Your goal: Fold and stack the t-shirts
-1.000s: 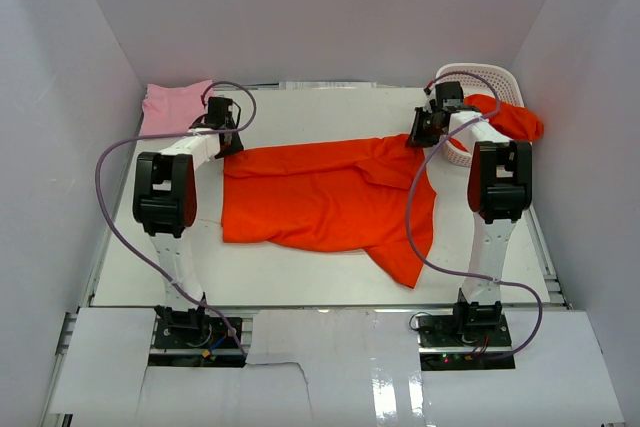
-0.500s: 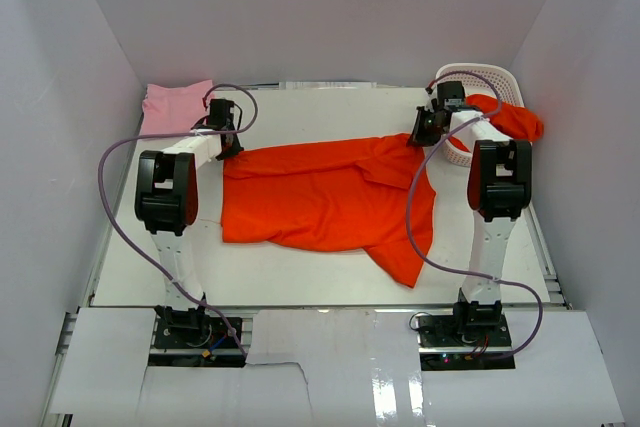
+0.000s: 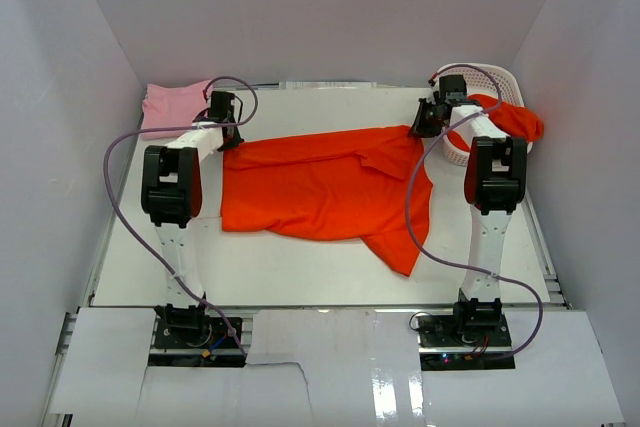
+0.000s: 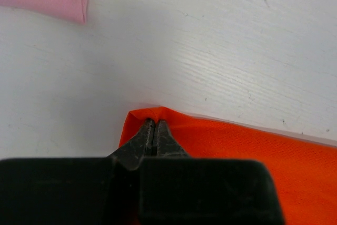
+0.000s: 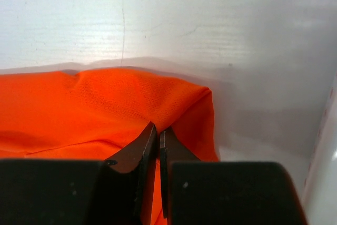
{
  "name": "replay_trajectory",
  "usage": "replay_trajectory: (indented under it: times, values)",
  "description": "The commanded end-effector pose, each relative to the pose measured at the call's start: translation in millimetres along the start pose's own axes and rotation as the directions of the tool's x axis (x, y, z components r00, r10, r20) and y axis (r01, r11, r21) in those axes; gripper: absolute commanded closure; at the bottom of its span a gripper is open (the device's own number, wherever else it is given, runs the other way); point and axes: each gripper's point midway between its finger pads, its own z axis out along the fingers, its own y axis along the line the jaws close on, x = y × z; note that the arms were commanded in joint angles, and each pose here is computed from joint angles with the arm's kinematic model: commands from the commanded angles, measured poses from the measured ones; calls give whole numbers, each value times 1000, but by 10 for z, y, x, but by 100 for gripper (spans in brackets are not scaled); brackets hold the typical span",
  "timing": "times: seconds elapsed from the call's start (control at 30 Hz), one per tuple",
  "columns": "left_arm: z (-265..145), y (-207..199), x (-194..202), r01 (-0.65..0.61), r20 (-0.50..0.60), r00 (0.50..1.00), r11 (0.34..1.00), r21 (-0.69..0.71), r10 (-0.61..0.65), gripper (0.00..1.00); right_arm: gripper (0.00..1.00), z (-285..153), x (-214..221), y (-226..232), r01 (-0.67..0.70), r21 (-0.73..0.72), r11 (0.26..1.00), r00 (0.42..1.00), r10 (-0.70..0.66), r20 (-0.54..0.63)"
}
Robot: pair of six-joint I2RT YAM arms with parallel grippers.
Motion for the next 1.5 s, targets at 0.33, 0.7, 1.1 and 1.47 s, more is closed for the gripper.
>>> replay_trajectory:
  times: [0.33,0.7,1.1,1.47]
  values:
    - [83,20,-198,4,24,1000,1000,-22,-4,100,92,158,-252,-150,-12,28,1000,999,11,39]
    - [-194,95,-535,46,105,994,998,-50,-41,48,43,-88,-552,24,30,-25,999,987,-26,161]
    - [-1092,76,-1255,88,278,956,996,22,-90,46,39,-857,-632,470,224,-76,972,941,-195,275]
    - [-1084,-1170,-690,-49,121,993,948,315,12,46,38,-851,374,1259,635,-5,773,766,-629,133]
